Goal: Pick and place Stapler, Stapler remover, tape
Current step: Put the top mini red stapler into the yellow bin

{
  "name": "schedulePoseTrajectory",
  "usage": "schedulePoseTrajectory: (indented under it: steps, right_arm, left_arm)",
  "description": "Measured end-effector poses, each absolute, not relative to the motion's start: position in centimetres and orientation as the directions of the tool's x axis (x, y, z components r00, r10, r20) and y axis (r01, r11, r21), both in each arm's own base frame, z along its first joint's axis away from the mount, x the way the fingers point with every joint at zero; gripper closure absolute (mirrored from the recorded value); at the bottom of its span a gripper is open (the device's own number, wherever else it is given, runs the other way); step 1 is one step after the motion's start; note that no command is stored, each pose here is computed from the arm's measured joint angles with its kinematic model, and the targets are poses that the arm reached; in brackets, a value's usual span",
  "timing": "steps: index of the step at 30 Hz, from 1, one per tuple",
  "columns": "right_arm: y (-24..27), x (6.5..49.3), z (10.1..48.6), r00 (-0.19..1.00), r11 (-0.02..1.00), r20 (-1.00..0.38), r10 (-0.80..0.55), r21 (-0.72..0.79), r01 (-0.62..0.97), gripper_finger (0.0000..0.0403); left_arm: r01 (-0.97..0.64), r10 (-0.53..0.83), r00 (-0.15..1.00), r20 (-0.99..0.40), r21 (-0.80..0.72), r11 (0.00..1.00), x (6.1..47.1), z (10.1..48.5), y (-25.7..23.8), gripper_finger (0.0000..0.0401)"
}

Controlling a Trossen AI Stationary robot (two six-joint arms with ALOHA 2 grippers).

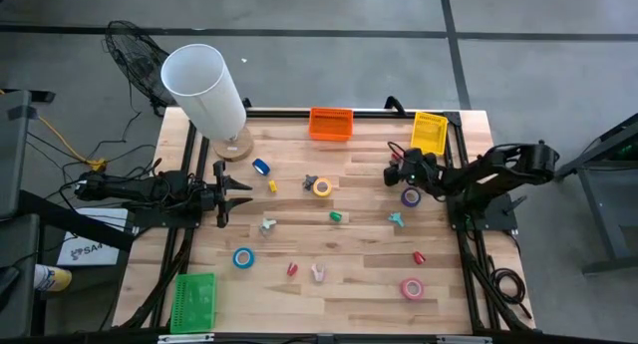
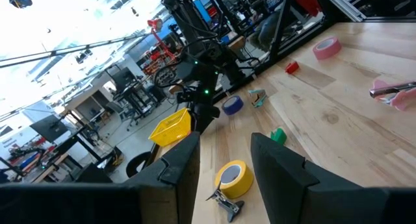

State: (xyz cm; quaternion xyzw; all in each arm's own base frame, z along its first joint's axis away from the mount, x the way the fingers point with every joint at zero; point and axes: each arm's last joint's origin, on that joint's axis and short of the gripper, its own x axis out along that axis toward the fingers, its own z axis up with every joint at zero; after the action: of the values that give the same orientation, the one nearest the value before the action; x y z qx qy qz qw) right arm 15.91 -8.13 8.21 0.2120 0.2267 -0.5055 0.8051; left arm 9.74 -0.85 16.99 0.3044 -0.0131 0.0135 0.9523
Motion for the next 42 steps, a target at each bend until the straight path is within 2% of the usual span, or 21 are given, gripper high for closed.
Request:
schedulePoseTrajectory:
  steps: [12, 18, 30, 42]
  right_arm:
    - [-8.89, 15.64, 8.34, 0.368, 0.377, -0.569, -0.735, 0.107, 0.92, 0.0141]
    - [-9.08, 15.58, 8.29, 0.39, 0.395, -0.586, -0.71, 0.127, 0.91, 0.0162]
    - [-9.12, 15.55, 8.31, 0.383, 0.4, -0.583, -0.717, 0.106, 0.91, 0.0231]
    - [-9.08, 15.61, 8.31, 0.401, 0.415, -0.589, -0.701, 0.121, 0.902, 0.0331]
  left_arm:
    - [-0.034, 0.018, 0.999, 0.033, 0.579, 0.814, 9.74, 16.99, -0.85, 0.0266]
    - [-0.034, 0.018, 0.999, 0.033, 0.58, 0.814, 9.74, 16.99, -0.85, 0.0266]
    - [-0.033, 0.018, 0.999, 0.033, 0.58, 0.814, 9.74, 16.99, -0.85, 0.0266]
    - [-0.034, 0.018, 0.999, 0.033, 0.579, 0.814, 9.74, 16.99, -0.85, 0.0266]
